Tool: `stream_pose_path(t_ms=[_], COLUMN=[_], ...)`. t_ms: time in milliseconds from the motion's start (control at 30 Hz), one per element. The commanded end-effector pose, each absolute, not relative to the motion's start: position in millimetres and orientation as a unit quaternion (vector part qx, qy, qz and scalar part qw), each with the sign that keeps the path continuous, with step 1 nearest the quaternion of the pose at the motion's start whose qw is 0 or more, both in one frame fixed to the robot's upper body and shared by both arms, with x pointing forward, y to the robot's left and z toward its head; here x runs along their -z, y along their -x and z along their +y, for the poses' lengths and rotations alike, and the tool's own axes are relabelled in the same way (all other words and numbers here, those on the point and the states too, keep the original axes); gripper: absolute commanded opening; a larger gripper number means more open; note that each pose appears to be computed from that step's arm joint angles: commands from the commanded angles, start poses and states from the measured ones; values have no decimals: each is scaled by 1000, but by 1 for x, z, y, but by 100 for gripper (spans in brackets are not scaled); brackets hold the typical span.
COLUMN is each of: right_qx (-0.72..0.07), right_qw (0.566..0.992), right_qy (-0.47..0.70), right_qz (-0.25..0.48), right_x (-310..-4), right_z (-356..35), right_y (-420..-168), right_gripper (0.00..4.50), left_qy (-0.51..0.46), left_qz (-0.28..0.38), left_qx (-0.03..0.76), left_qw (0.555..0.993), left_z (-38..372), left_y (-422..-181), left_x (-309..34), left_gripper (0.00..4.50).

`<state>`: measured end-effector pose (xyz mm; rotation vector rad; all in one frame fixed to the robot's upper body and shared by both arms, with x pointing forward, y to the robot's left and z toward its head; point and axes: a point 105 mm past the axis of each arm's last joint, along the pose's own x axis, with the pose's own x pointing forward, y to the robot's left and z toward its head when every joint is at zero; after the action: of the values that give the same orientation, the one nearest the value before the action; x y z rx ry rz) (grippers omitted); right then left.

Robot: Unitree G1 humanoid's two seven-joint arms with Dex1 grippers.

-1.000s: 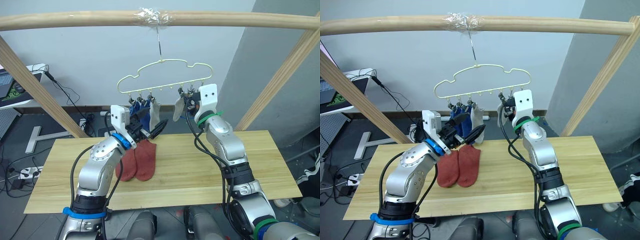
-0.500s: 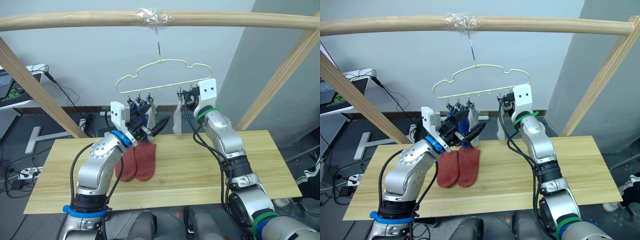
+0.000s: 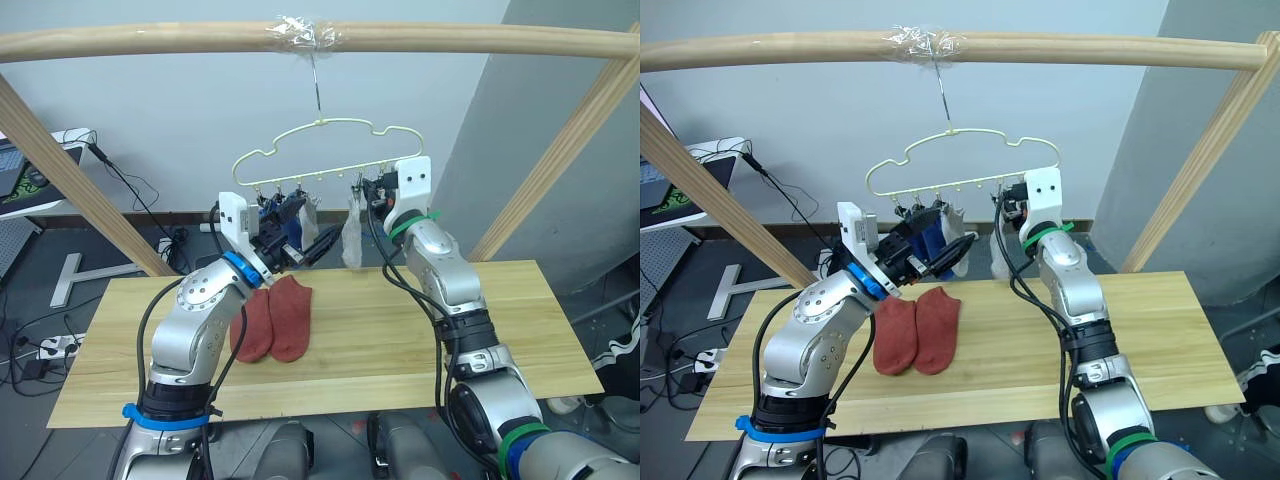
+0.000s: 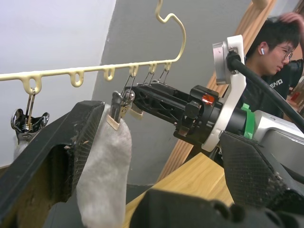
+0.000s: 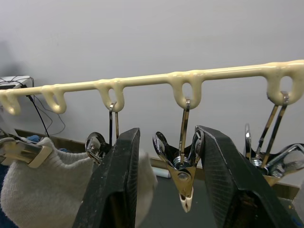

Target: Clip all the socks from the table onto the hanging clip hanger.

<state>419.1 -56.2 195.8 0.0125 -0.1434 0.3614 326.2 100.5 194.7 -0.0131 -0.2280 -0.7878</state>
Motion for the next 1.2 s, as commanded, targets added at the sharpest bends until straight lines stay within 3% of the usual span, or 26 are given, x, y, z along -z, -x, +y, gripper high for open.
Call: stream_pose_path(t_ms=[33, 200, 467, 767, 1033, 1200], right_qx=[-185, -181, -182, -179, -175, -178], right_qw=[977, 978, 978, 978, 981, 982], right_qy=[-21, -41, -40, -39, -7, -9], right_qz=[-100, -93, -96, -97, -80, -65], right_x=[-214, -212, -213, -212, -205, -197], right_z=[-53, -52, -53, -57, -68, -71], right_y=[-418, -420, -419, -417, -416, -413], right_gripper=[192, 192, 4, 2, 2, 2], left_qy=[2, 0, -1, 1, -33, -93], left_qz=[-139, -139, -137, -117, -23, 135], left_qx=[392, 394, 395, 392, 344, 239], left_qw=[909, 909, 909, 913, 938, 957], left_z=[95, 95, 94, 94, 113, 147], left_y=[-319, -320, -319, -316, -317, -336], left_x=[-209, -210, -207, -194, -134, -32], left_gripper=[450, 450, 450, 450, 450, 450])
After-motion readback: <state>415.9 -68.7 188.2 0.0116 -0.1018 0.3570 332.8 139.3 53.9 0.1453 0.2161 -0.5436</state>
